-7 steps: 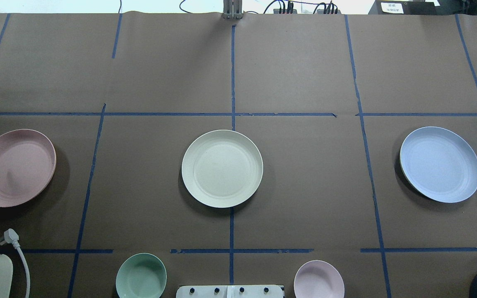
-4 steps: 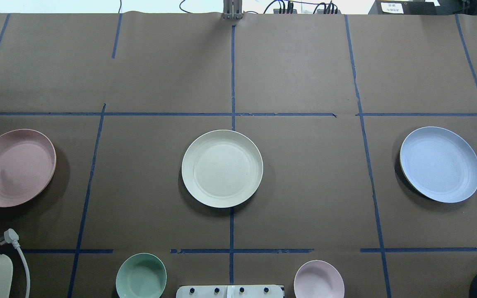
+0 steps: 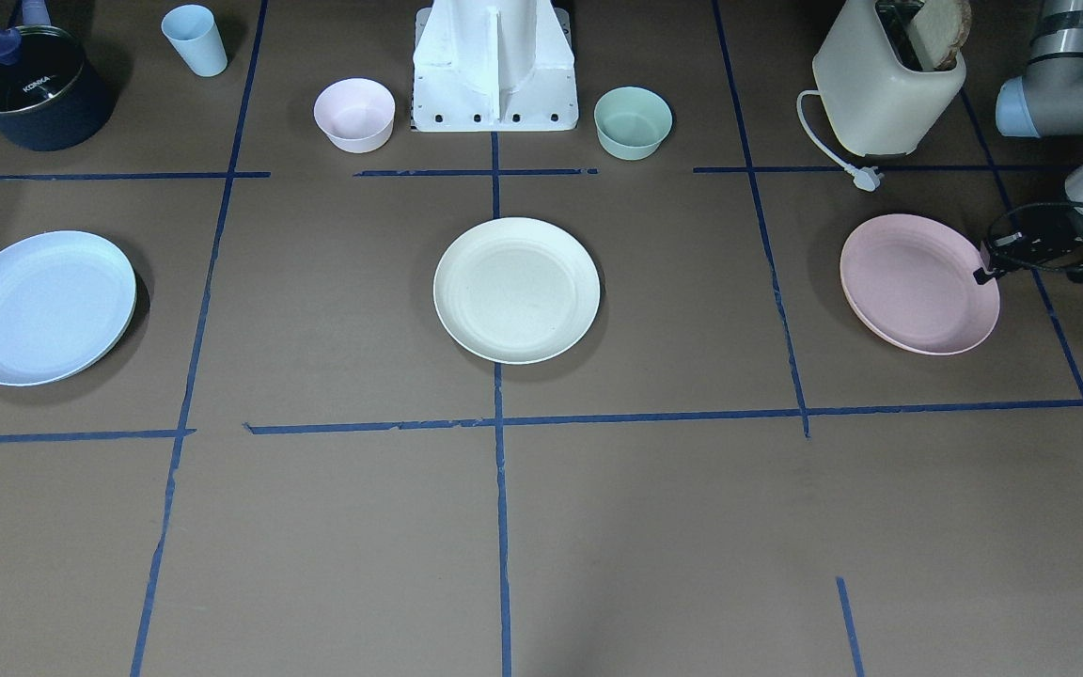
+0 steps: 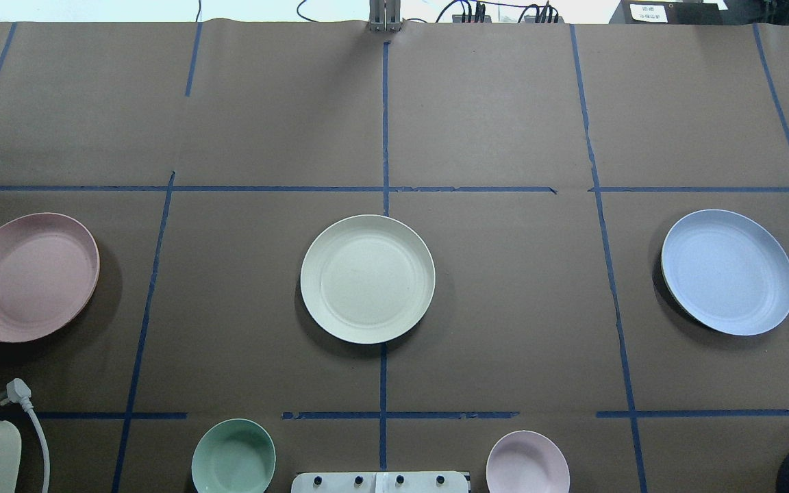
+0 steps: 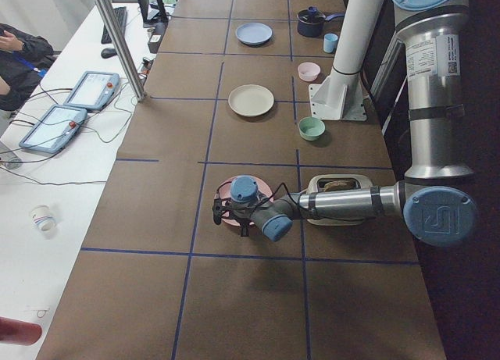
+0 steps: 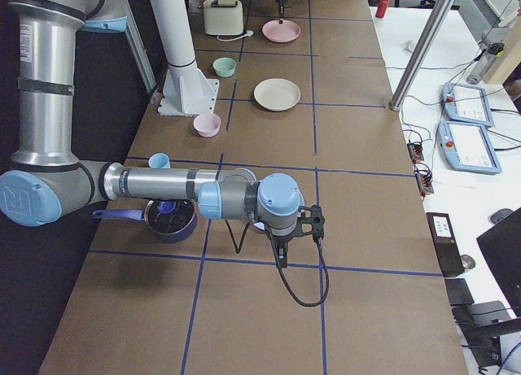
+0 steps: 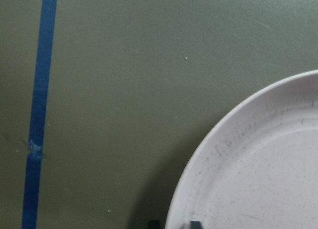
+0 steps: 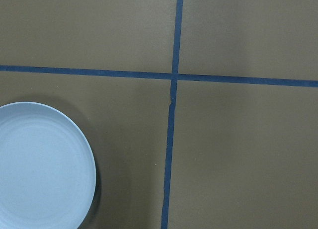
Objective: Stack three plates with pink and blue
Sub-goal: 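Reach the left gripper to the pink plate's rim and grasp it, then lift the pink plate with the left gripper and carry it over the cream plate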
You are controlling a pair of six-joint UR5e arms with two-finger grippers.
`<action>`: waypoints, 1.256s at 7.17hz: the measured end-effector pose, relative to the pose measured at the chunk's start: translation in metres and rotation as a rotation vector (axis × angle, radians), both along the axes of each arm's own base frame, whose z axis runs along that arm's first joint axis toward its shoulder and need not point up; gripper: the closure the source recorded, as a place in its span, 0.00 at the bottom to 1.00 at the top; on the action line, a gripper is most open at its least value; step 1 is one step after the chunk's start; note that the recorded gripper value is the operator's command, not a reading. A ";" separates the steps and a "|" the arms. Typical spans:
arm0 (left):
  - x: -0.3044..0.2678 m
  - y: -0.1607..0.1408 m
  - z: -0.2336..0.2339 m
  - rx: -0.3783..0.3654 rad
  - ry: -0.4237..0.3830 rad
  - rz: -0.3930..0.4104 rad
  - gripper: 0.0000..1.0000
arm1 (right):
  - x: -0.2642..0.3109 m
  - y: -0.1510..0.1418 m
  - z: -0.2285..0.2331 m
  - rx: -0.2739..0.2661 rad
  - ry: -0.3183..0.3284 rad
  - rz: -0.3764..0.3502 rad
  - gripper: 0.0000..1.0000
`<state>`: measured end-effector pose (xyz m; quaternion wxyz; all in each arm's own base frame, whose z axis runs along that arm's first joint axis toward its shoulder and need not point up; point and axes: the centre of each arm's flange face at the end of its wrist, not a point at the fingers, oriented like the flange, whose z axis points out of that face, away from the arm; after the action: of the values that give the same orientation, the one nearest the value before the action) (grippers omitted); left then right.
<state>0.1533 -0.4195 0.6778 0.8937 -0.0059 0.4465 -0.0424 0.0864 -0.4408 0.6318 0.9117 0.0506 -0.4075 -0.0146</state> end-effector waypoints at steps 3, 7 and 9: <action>-0.072 -0.010 -0.036 -0.030 0.165 -0.079 1.00 | 0.000 -0.011 -0.008 0.020 0.001 -0.003 0.00; -0.041 -0.071 -0.168 -0.108 0.216 -0.156 1.00 | -0.022 -0.018 -0.012 0.005 -0.009 -0.007 0.00; 0.046 -0.068 -0.256 -0.201 0.241 -0.206 1.00 | -0.058 -0.026 -0.024 -0.030 -0.026 0.050 0.00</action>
<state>0.1991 -0.4873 0.4213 0.8197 -0.0544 0.5421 -0.1769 0.0289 -0.4672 0.6081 0.9070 0.0471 -0.4183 0.0148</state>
